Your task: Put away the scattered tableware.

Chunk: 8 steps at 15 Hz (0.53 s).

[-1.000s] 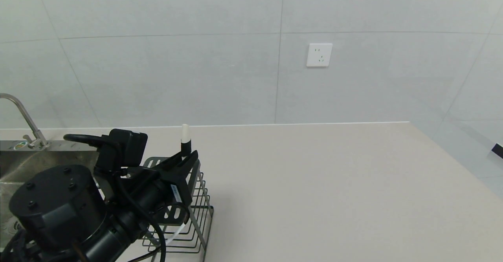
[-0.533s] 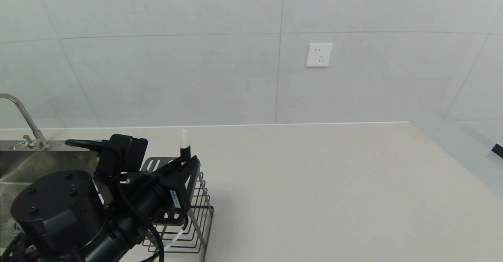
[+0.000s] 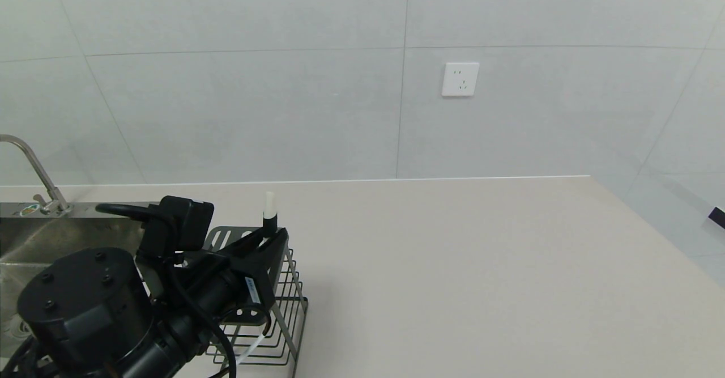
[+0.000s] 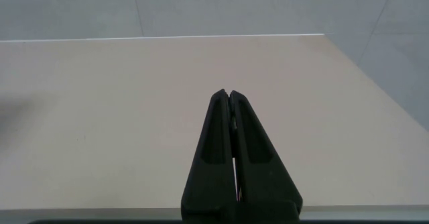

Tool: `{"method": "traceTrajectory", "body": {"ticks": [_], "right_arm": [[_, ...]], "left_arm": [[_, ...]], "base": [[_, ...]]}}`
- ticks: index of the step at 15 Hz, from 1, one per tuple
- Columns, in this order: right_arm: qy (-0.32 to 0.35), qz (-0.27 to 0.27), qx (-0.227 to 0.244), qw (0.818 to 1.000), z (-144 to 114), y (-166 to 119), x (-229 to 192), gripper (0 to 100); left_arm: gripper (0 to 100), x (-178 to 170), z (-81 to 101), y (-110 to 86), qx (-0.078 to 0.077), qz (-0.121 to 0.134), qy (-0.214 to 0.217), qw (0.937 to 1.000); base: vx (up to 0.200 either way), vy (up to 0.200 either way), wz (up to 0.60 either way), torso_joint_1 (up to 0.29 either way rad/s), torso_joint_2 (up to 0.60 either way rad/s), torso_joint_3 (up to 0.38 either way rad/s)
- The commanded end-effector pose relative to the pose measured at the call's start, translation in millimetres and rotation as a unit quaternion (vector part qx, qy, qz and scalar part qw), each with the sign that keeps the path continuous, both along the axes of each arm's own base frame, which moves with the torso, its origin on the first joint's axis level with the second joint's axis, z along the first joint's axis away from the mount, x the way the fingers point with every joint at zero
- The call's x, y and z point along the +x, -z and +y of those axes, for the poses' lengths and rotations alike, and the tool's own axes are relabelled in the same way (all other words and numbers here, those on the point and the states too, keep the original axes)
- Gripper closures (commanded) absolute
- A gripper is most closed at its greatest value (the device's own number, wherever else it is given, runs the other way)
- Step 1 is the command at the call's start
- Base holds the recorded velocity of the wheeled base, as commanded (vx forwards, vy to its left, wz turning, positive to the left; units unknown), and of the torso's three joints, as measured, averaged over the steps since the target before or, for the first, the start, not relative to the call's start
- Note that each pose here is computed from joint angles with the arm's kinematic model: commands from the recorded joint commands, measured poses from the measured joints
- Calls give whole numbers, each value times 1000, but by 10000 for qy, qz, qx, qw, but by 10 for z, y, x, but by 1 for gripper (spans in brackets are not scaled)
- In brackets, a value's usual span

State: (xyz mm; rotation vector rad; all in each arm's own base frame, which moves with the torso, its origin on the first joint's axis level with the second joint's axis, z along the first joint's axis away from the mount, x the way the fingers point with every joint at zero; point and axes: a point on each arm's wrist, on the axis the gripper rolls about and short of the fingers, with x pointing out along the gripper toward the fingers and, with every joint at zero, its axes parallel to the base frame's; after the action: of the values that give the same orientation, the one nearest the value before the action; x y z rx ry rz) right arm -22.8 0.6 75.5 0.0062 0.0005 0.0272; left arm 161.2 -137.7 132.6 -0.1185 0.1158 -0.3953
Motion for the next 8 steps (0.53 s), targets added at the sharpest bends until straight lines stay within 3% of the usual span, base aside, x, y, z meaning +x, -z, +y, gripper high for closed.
{"method": "traceTrajectory", "body": {"ticks": [1, 8], "right_arm": [[-2, 6, 0, 10000, 0, 0, 1, 100], [-2, 6, 0, 10000, 0, 0, 1, 100]], "left_arm": [[0, 4, 0, 5, 5, 8, -2, 10000], [0, 0, 21, -24, -4, -57, 40, 10000]], "base": [[0, 0, 0, 0, 0, 0], [0, 0, 0, 0, 0, 0]]}}
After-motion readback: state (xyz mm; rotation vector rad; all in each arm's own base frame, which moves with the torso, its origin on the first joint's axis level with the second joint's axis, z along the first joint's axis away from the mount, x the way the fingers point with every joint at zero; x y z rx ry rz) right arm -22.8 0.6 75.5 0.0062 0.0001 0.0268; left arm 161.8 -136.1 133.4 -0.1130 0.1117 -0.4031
